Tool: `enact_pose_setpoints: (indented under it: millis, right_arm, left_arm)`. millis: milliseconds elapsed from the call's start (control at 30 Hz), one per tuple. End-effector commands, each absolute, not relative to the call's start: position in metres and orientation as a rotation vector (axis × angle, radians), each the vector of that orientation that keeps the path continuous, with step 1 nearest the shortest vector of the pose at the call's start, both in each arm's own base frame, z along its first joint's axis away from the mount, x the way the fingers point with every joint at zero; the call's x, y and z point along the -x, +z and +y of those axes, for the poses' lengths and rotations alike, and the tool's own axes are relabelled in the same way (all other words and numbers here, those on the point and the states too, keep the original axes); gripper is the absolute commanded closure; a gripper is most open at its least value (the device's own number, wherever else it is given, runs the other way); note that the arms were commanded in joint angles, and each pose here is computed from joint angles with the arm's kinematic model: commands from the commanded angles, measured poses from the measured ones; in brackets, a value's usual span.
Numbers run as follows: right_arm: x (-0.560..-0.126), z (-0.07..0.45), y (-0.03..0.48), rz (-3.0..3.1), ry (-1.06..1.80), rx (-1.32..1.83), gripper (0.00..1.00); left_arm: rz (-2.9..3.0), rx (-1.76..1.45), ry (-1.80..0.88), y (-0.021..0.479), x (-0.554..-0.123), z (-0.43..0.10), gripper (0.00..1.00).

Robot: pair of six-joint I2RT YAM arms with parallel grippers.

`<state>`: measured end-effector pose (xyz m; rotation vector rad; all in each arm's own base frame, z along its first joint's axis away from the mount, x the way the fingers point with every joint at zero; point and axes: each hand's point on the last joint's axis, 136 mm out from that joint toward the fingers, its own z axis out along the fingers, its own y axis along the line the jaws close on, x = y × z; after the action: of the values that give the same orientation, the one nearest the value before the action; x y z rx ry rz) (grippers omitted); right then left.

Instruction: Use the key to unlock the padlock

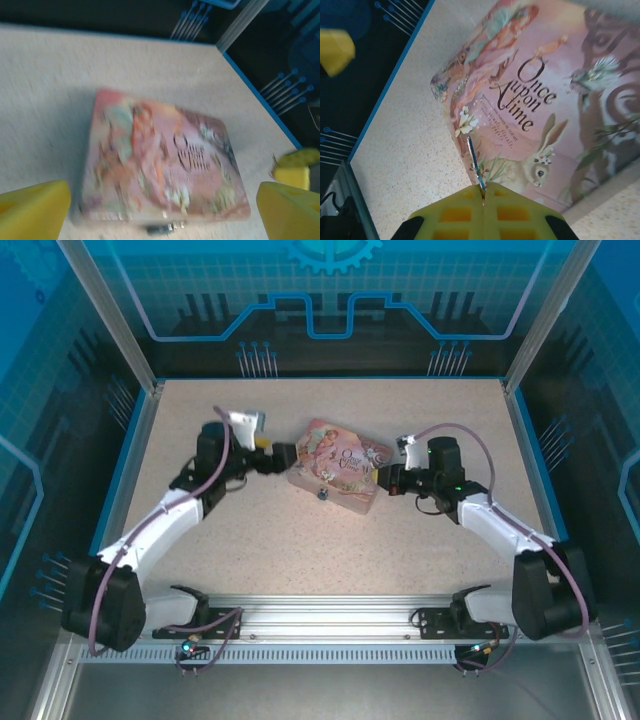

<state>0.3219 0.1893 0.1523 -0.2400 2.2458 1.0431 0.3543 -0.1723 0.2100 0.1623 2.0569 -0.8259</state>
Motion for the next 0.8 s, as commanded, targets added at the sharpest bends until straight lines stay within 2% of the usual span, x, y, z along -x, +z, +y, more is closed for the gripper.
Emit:
enact_pose_setpoints:
  millis: [0,167,400,767]
  right_arm:
    - [-0.335,0.209,0.161,2.228,1.122,0.230,1.00]
    - [-0.345,0.212,0.143,2.305,1.115,0.159,1.00]
    - [-0.346,0.203,0.121,2.421,1.029,0.086,1.00]
    - [-0.344,0.197,0.103,2.507,0.955,0.080,1.00]
  left_arm:
    - [1.999,-0.085,-1.044,0.202,-0.331,-0.195,0.03]
    - [2.041,-0.057,-1.126,0.165,-0.317,-0.215,0.04]
    - [2.108,-0.035,-1.190,0.121,-0.324,-0.237,0.04]
    - [2.119,-0.096,-1.170,0.095,-0.332,-0.261,0.05]
